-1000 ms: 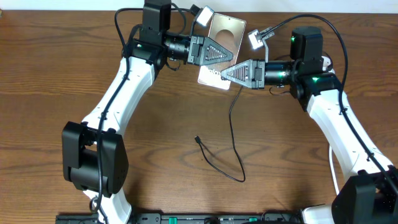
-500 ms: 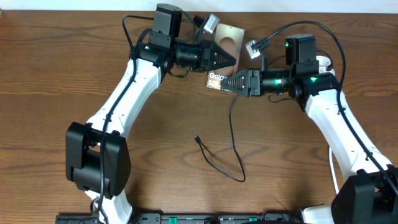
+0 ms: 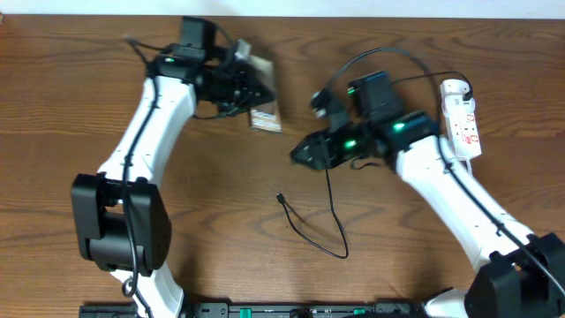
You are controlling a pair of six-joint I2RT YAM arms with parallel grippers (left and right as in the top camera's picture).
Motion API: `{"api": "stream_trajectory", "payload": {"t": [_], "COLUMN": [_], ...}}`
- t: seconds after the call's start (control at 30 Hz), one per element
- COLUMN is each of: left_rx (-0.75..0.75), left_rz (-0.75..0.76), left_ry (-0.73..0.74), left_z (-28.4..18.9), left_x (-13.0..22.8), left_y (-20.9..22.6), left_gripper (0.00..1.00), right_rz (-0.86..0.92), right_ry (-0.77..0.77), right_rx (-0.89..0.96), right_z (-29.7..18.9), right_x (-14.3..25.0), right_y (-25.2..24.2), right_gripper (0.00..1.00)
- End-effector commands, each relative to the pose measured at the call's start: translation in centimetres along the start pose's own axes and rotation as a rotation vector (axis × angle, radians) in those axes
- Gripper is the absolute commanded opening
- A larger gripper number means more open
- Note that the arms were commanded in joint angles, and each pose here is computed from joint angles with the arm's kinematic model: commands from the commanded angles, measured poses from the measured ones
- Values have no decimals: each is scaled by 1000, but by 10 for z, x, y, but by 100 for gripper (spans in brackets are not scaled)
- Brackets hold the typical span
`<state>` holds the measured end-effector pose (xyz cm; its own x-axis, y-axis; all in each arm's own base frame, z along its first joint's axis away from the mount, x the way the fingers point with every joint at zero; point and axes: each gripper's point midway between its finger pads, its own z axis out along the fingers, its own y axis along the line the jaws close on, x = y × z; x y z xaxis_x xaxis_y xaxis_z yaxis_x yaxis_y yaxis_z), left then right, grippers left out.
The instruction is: Plug charger to phone and switch on socket
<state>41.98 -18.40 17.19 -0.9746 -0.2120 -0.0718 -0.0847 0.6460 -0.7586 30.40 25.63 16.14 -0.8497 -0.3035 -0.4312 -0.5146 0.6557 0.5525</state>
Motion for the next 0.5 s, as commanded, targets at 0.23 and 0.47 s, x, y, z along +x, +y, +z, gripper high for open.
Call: {"api": "stream_trajectory", "payload": {"t": [0.23,0.47], "left_rx": [-49,-57], "left_rz": [-60,-33], "left_ry": [-15,7], "left_z": [-46,-45], "left_x": [-2,4], "left_y": [30,32], "left_gripper": [7,8], "right_rz": [-196,-321], "right_ry": [206,409], "right_rx": [202,241], "right_z": [42,83], "right_x": [54,99], "right_y": [23,17], "right_gripper": [64,63]}}
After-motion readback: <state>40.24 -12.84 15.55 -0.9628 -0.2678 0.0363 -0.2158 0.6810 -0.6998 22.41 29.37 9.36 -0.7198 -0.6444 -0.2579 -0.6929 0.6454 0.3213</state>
